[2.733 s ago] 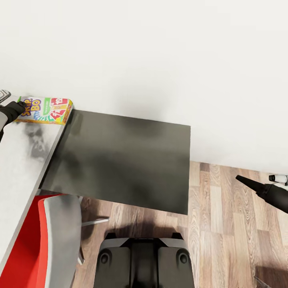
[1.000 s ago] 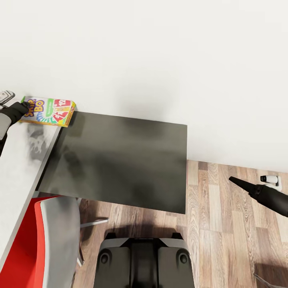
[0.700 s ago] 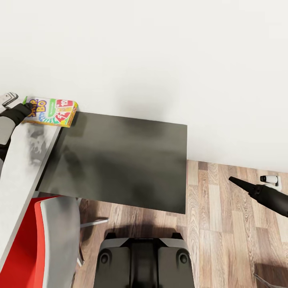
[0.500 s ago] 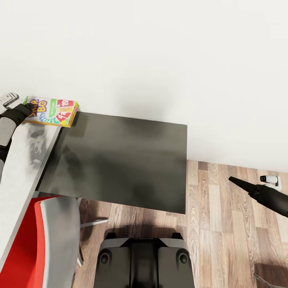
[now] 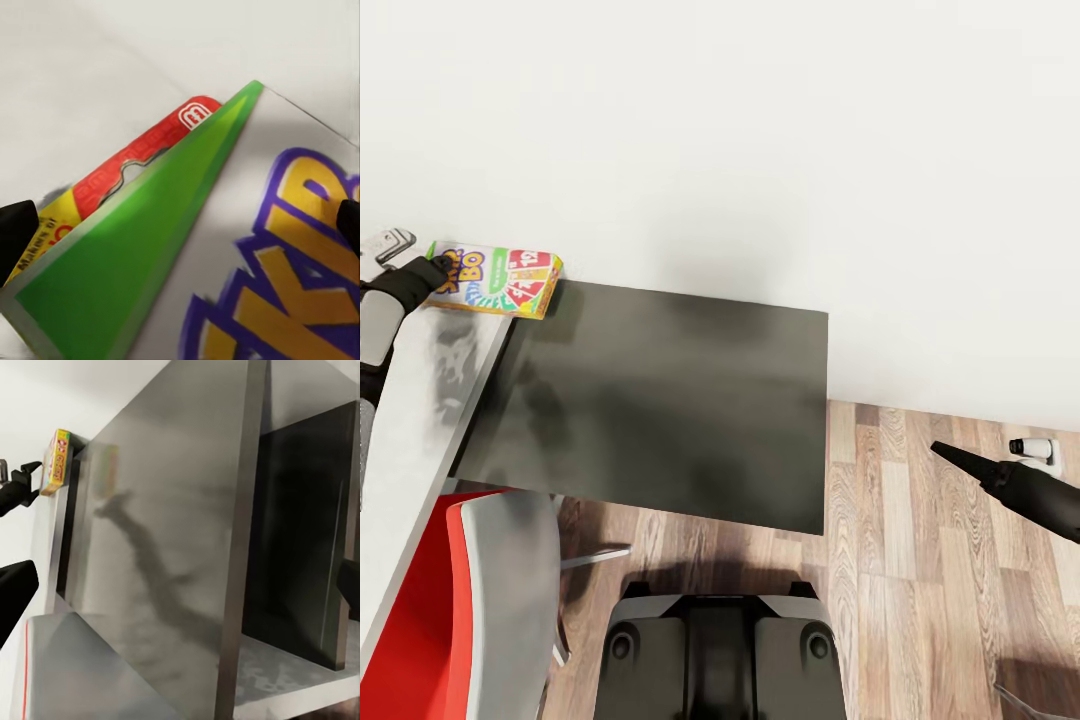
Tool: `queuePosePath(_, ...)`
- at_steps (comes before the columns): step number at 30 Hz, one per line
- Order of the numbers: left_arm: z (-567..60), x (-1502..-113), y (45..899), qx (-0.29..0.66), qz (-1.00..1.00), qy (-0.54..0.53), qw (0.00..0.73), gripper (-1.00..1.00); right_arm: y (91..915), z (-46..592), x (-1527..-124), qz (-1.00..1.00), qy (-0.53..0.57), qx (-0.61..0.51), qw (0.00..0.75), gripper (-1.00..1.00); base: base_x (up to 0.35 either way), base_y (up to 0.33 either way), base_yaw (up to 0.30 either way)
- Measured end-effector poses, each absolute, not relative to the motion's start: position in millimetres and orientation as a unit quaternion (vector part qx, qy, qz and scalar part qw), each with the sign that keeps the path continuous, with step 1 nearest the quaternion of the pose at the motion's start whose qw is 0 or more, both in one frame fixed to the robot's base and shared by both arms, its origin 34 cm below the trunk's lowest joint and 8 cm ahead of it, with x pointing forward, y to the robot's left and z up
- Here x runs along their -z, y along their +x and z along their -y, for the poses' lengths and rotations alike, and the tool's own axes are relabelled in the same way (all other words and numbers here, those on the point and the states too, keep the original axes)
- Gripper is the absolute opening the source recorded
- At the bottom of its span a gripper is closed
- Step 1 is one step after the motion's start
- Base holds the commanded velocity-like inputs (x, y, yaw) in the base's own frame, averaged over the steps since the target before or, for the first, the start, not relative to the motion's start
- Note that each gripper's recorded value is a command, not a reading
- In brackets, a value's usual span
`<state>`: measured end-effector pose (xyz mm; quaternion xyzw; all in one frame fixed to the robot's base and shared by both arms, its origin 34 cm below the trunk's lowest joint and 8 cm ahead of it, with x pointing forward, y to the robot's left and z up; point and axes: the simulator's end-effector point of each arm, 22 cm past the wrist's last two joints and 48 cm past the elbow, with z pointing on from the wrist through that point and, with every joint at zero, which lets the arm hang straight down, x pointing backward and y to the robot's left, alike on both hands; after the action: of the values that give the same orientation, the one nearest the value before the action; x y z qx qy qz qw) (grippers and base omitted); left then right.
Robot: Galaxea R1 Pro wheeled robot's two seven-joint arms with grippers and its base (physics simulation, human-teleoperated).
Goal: Put all the toys in the child's room - the three board games (two on the bed and one on the table), the two jigsaw puzzles on the table, and the tennis ball on the table - inside the toy box on the table in the child's room.
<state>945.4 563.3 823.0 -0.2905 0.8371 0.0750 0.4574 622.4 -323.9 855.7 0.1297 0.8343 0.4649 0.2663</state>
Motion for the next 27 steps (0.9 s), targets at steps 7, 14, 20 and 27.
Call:
queuePosePath(7, -551, -824, 949, -0.064, -0.841, -0.284, 0.455, 1.0, 622, 324, -854, -0.836, 0.13, -0.463, 0.265, 1.0, -0.019, 0.0, 0.0)
queuePosePath(14, -545, -821, 948, -0.055, -0.846, -0.285, 0.446, 1.0, 623, 323, -853, -0.836, 0.13, -0.462, 0.264, 1.0, -0.127, -0.022, 0.0)
queuePosePath(20, -543, -819, 947, -0.054, -0.85, -0.284, 0.44, 1.0, 623, 323, -853, -0.837, 0.13, -0.462, 0.264, 1.0, -0.18, -0.035, 0.0)
queuePosePath(27, -544, -820, 945, -0.055, -0.851, -0.283, 0.439, 1.0, 622, 323, -853, -0.837, 0.13, -0.462, 0.264, 1.0, -0.06, -0.011, 0.0)
